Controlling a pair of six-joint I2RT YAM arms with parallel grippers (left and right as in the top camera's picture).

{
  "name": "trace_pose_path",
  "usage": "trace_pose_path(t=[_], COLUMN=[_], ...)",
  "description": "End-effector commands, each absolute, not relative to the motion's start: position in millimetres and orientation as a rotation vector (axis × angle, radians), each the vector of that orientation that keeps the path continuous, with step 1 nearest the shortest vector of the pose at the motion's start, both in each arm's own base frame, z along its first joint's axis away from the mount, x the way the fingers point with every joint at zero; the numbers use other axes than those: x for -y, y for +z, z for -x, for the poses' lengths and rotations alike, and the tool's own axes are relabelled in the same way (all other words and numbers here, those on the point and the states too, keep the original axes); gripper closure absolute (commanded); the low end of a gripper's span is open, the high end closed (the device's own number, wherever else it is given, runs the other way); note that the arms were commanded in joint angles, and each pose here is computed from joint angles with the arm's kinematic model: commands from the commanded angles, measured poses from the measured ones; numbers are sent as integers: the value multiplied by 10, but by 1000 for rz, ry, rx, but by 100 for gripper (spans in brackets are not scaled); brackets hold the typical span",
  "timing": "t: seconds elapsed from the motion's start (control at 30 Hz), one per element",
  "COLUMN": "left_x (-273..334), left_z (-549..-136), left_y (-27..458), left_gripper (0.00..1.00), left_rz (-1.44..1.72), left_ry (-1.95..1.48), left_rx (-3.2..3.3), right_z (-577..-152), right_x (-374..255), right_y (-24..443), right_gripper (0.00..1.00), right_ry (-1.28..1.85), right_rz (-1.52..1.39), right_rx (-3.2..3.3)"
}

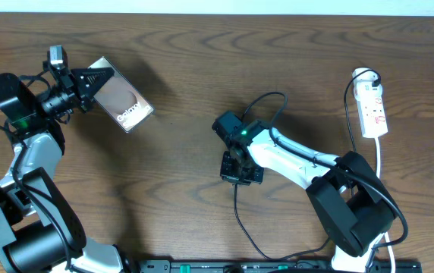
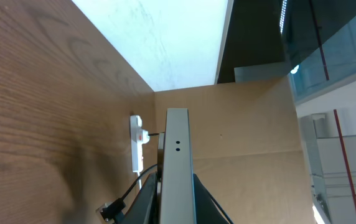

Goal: Plug charger to phone and switch on socket
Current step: 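Lift the connector with the right gripper toward the phone's bottom edge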

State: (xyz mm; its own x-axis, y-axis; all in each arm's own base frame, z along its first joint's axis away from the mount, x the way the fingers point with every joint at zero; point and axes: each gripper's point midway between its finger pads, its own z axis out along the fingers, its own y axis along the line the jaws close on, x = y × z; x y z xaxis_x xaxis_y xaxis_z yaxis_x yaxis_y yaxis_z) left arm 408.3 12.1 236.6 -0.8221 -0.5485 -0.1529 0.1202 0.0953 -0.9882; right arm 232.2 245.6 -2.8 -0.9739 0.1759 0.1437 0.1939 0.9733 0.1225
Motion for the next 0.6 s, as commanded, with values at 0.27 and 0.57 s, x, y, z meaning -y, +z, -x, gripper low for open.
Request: trace_pose_path(t=[0.27, 0.57], left_x=[-96, -96], left_z=[-4057, -4057], left_y=[2393, 2393], left_gripper=[92, 93], left_rz=[378, 378], left_ry=[-1785, -1785], left_rx=[-1893, -1893], right_z=[-2285, -2286], right_x=[-2360, -2361], right_y=[-216, -216], right_gripper=[98, 99], right_ry=[-121, -122], right_rz=[285, 285], right_rx=[2971, 2971])
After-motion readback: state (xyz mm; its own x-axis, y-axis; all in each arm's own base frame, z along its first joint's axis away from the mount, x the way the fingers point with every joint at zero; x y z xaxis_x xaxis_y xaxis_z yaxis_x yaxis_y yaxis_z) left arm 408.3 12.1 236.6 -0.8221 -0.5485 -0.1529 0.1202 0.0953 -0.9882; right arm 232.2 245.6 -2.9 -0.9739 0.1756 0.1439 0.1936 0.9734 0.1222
